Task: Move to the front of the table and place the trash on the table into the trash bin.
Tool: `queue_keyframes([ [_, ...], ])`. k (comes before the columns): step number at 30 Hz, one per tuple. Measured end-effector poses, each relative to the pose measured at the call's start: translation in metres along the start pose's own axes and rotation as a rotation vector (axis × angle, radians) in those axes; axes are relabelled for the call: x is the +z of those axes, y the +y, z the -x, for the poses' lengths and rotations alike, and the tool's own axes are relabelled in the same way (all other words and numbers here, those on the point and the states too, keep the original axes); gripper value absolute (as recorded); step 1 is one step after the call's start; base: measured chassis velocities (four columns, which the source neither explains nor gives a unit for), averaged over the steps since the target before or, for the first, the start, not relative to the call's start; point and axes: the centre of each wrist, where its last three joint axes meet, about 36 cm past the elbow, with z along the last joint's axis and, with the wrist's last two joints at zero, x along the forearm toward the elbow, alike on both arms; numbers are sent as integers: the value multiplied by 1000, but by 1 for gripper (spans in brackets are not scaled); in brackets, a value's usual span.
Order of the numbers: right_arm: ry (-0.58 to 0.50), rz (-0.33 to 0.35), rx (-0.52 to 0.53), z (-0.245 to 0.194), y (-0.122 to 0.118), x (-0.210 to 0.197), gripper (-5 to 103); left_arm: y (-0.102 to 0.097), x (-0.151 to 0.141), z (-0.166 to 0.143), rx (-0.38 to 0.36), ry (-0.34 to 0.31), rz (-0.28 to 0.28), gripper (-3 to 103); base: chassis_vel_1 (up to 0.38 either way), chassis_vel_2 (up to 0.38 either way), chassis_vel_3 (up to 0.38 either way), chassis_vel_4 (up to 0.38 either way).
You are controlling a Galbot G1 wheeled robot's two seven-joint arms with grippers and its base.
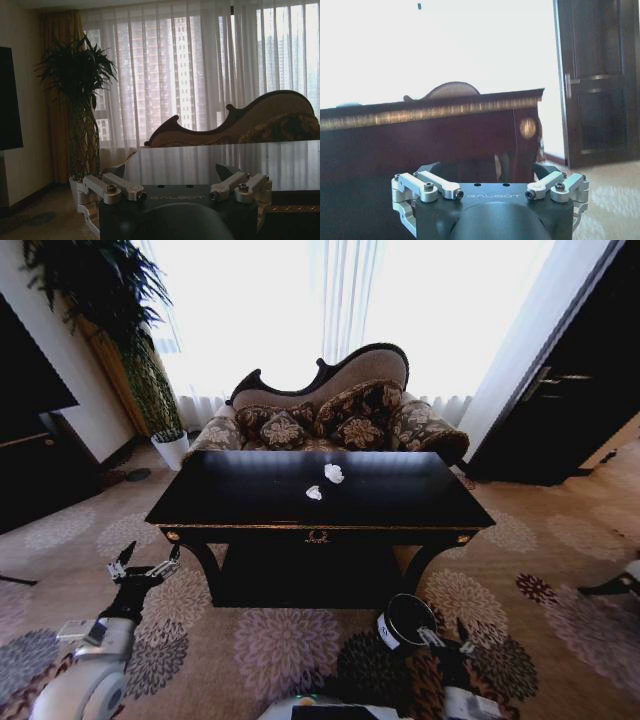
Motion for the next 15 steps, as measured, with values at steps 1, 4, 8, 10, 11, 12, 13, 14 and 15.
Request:
queue_keyframes([
  [1,-14,0,-1,3,0,-8,100,0,0,0,0,0,0,100,0,0,0,0],
  [4,-35,-5,-7,10,-4,-24,100,0,0,0,0,0,0,100,0,0,0,0],
  [8,-52,-39,-41,29,-16,-47,100,0,0,0,0,0,0,100,0,0,0,0],
  [10,-54,-46,-49,32,-18,-50,100,0,0,0,0,0,0,100,0,0,0,0],
  [11,-63,-69,-80,44,-23,-60,100,0,0,0,0,0,0,100,0,0,0,0],
  [12,-65,-83,-105,55,-25,-69,100,0,0,0,0,0,0,100,0,0,0,0],
  [13,-67,-93,-126,63,-25,-75,100,0,0,0,0,0,0,100,0,0,0,0],
  [14,-69,-104,-151,73,-26,-83,100,0,0,0,0,0,0,100,0,0,0,0],
  [15,-69,-104,-151,73,-26,-83,100,0,0,0,0,0,0,100,0,0,0,0],
])
